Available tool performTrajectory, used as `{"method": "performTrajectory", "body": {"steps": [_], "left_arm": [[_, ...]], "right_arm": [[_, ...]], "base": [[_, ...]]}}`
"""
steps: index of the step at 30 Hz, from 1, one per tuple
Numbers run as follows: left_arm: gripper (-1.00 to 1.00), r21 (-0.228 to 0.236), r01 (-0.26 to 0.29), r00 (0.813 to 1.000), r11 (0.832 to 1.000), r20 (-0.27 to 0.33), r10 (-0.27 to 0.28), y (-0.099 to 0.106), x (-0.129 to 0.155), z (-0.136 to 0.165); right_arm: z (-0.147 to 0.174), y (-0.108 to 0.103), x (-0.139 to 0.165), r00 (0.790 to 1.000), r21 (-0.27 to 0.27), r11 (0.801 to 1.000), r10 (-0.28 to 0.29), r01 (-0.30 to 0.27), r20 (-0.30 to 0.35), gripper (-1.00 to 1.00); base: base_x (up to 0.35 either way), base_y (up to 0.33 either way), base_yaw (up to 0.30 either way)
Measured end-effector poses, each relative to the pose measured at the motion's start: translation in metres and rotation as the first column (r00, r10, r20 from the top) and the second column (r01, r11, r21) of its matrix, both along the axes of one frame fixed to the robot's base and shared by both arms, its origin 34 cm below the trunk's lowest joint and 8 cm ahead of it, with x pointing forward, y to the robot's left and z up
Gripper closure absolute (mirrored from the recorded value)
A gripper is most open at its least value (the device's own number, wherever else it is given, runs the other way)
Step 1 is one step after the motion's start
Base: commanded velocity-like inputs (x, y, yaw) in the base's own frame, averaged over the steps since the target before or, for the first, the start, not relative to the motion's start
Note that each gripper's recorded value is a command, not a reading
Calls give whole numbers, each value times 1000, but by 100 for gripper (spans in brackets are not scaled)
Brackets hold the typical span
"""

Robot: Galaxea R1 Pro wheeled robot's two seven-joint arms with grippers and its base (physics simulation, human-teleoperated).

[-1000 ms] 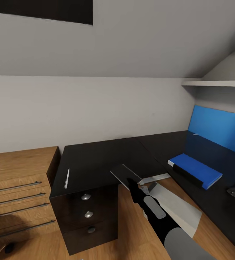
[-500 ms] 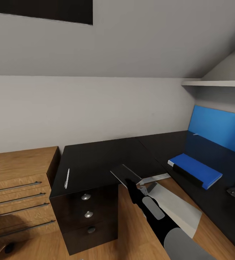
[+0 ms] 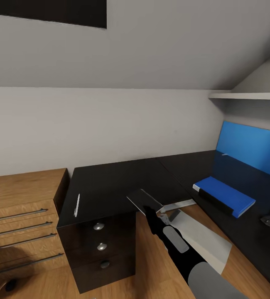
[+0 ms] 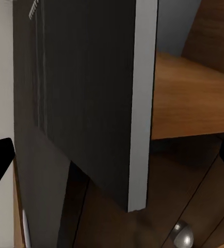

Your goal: In the bedroom, organize the workspace by keeping the computer under the desk, ensuring the monitor is on the desk, placing the keyboard on the desk next to the monitor, placing the mouse on the desk next to the keyboard, moving the folder from the swivel chair onto the desk next to the mouse, stacking the notebook on top of the folder with the pen on top of the notebook, and positioning the swivel chair next to the desk.

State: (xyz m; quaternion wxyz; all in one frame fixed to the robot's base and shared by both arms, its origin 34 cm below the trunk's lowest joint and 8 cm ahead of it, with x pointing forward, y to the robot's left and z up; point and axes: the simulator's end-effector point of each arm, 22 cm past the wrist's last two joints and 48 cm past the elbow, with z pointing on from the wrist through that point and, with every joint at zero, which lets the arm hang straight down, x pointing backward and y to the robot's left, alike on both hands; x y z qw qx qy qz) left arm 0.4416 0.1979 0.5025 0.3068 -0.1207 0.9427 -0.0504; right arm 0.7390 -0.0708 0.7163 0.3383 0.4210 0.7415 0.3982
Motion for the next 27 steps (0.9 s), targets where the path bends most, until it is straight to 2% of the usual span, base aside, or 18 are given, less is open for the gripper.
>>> {"method": "performTrajectory", "body": {"steps": [27], "left_arm": [[-100, 3, -2, 1000, 1000, -1, 2, 1, 0, 0]], "right_arm": [[0, 0, 0, 1000, 1, 1000, 0, 0, 1, -100]], "base": [[10, -19, 0]]}}
